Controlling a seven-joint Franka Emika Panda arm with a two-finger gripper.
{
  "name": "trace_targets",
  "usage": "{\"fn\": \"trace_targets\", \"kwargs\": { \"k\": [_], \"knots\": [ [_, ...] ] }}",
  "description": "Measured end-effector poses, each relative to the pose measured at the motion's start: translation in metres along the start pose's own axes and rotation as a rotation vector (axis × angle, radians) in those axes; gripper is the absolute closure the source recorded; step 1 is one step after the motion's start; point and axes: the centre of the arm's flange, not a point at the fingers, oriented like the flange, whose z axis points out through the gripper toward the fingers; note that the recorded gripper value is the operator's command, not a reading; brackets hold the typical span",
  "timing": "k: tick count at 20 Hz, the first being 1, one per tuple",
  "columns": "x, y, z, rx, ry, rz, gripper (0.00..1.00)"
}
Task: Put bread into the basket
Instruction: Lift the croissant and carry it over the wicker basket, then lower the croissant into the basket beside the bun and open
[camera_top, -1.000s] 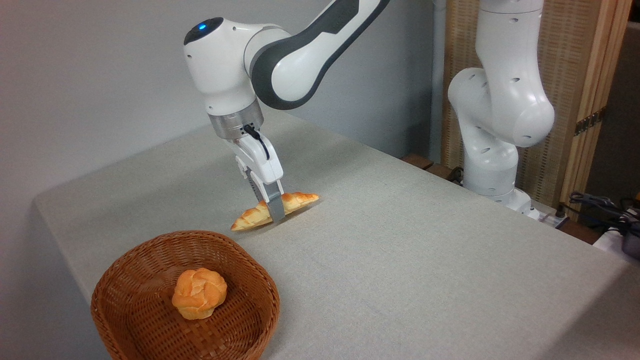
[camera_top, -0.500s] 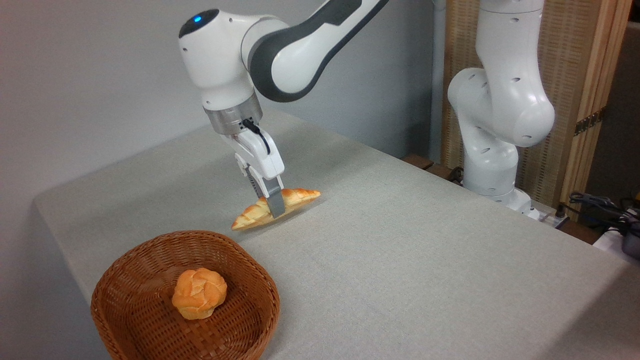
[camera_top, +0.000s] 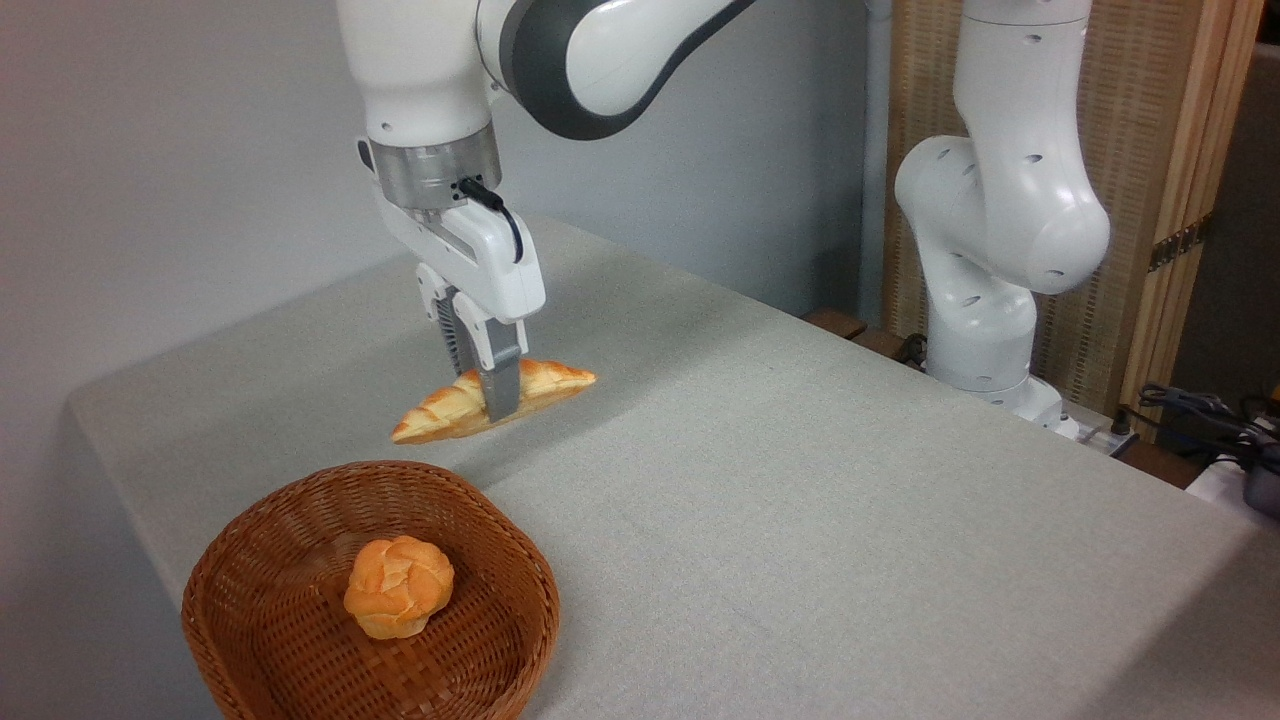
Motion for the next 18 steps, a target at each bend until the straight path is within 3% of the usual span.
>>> {"fn": "trace_targets", "kwargs": {
  "k": [3, 6, 8, 9, 10, 12, 18],
  "knots": [
    [0.002, -0.021, -0.015, 0.057, 0.102, 0.0, 0.67],
    [0.007, -0.036, -0.014, 0.112, 0.163, -0.01, 0.65],
    [0.008, -0.049, -0.01, 0.142, 0.201, -0.009, 0.33],
    [0.01, -0.055, -0.009, 0.152, 0.233, -0.016, 0.09],
    [0.012, -0.061, -0.008, 0.164, 0.266, -0.029, 0.0],
    [0.014, -0.071, -0.004, 0.188, 0.309, -0.053, 0.0],
    [0.025, -0.069, 0.005, 0.182, 0.324, -0.052, 0.0]
  ]
}}
